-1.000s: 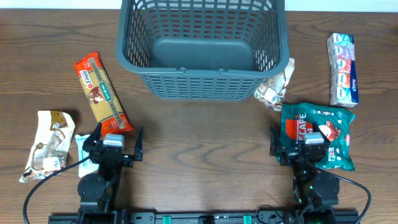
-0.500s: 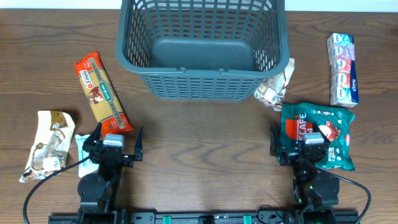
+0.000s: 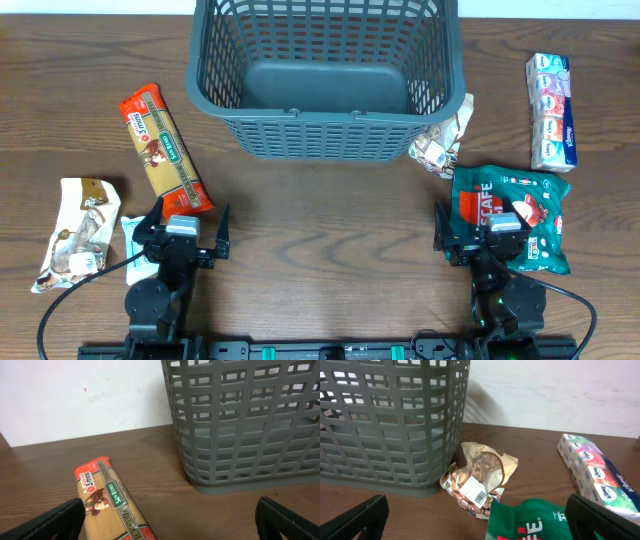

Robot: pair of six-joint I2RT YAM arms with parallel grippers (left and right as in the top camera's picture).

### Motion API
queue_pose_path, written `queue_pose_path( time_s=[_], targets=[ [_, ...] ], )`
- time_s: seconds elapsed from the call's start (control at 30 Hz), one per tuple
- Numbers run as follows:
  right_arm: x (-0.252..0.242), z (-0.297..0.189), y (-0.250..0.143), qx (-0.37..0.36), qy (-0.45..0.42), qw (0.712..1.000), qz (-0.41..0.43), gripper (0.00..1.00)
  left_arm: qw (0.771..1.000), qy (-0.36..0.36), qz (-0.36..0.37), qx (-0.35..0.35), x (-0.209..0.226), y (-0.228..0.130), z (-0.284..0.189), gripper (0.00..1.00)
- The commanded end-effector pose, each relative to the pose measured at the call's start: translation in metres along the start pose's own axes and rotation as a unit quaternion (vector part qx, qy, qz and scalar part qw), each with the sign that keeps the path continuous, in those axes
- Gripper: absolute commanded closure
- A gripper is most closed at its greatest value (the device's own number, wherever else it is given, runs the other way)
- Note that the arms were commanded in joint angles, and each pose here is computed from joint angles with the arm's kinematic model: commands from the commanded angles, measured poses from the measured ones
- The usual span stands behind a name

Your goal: Pack container

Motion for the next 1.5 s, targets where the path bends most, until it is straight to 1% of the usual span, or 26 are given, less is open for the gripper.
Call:
queue_pose_path(
  time_s=[0.0,0.5,0.57,0.6,0.67,0.77,0.87,0.97,1.03,1.17,1.3,1.37,1.47],
  targets=[
    [0.003,0.000,-0.001,-0.001,0.006,1.000,-0.001,0.01,1.000,-0.011,0.005,0.021,-0.002,-0.014,0.001,0.01],
    [0.003,0.000,0.003,-0.011,0.009,1.000,0.000,0.01,1.000,-0.004,0.005,0.020,0.000,-0.014,0.001,0.01],
    [0.004,0.000,0.002,-0.007,0.010,0.999,0.029,0.01,1.000,-0.004,0.005,0.018,0.000,-0.013,0.001,0.01],
    [0.003,0.000,0.002,-0.008,0.010,0.999,0.049,0.01,1.000,-0.004,-0.008,0.016,0.000,-0.012,0.001,0.01],
    [0.002,-0.001,0.008,-0.015,0.009,0.996,0.086,0.01,0.998,-0.004,-0.065,0.007,0.000,-0.007,0.001,0.01],
    [-0.007,-0.006,0.035,-0.050,-0.001,0.992,0.112,0.01,0.988,-0.005,-0.151,-0.003,-0.002,0.008,-0.003,0.01],
    [-0.027,-0.015,0.070,-0.062,-0.033,0.991,0.114,0.01,0.986,0.007,-0.166,-0.003,0.000,0.027,-0.007,0.01],
    [-0.043,-0.016,0.098,-0.032,-0.050,0.992,0.115,0.01,0.985,0.053,-0.165,0.016,0.010,0.043,-0.011,0.01],
    [-0.050,-0.011,0.116,0.004,-0.049,0.992,0.116,0.01,0.983,0.064,-0.165,0.041,0.011,0.052,-0.010,0.01],
    [-0.059,0.011,0.158,0.079,-0.004,0.993,0.086,0.01,0.979,0.076,-0.164,0.093,0.011,0.067,-0.001,0.01],
    [-0.074,0.046,0.192,0.159,0.020,0.982,0.098,0.01,0.971,0.089,-0.163,0.152,0.010,0.083,0.012,0.01],
    [-0.076,0.060,0.202,0.182,0.042,0.978,0.097,0.01,0.965,0.097,-0.163,0.182,0.011,0.089,0.017,0.01],
    [-0.070,0.083,0.219,0.201,0.101,0.969,0.099,0.01,0.951,0.120,-0.165,0.232,0.017,0.097,0.021,0.01]
  ],
)
Point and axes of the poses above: each gripper's point midway between its finger pads, its own z axis out along the fingers, its own x axis along the line the jaws close on, y = z × x, the point moved 3 cm from there along -z, back along the fingers, and after that the axes turned 11 degrees about -z, right-handed, at the moved point
